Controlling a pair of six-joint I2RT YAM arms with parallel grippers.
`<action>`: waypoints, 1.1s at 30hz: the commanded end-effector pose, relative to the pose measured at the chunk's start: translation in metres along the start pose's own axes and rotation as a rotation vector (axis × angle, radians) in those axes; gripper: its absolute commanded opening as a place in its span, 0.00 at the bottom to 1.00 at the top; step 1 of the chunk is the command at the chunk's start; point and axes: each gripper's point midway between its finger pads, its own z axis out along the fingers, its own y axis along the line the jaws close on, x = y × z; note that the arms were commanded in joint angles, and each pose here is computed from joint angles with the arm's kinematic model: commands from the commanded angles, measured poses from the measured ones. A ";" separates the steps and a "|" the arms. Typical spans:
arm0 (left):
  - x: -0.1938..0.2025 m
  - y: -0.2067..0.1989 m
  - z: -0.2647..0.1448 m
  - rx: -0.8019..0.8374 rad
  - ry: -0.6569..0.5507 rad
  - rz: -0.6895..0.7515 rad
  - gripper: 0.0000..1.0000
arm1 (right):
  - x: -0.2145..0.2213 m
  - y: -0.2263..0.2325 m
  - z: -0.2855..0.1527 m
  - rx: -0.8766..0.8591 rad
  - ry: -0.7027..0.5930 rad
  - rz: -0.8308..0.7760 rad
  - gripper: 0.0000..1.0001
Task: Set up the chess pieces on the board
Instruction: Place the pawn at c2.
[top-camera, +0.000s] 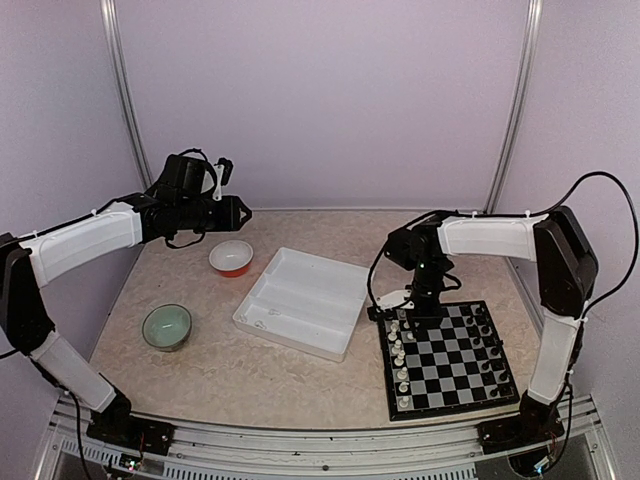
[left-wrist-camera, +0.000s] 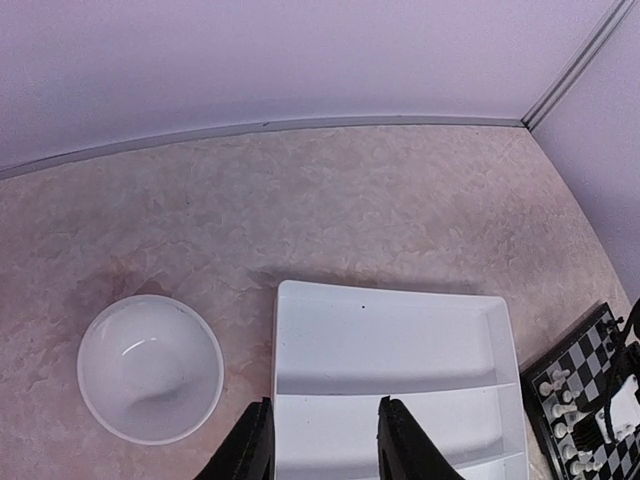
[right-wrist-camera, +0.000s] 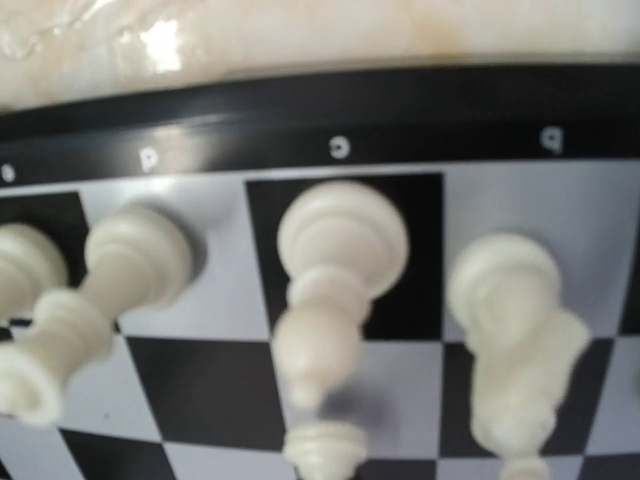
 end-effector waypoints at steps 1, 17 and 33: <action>-0.004 -0.001 -0.006 0.015 -0.013 0.005 0.36 | -0.004 0.001 0.004 -0.011 0.011 -0.005 0.05; 0.001 -0.002 -0.002 0.030 0.004 -0.001 0.36 | -0.010 -0.004 0.005 0.002 0.005 -0.004 0.13; 0.003 -0.005 0.000 0.043 0.017 -0.004 0.36 | -0.015 -0.006 0.005 0.011 -0.004 -0.003 0.12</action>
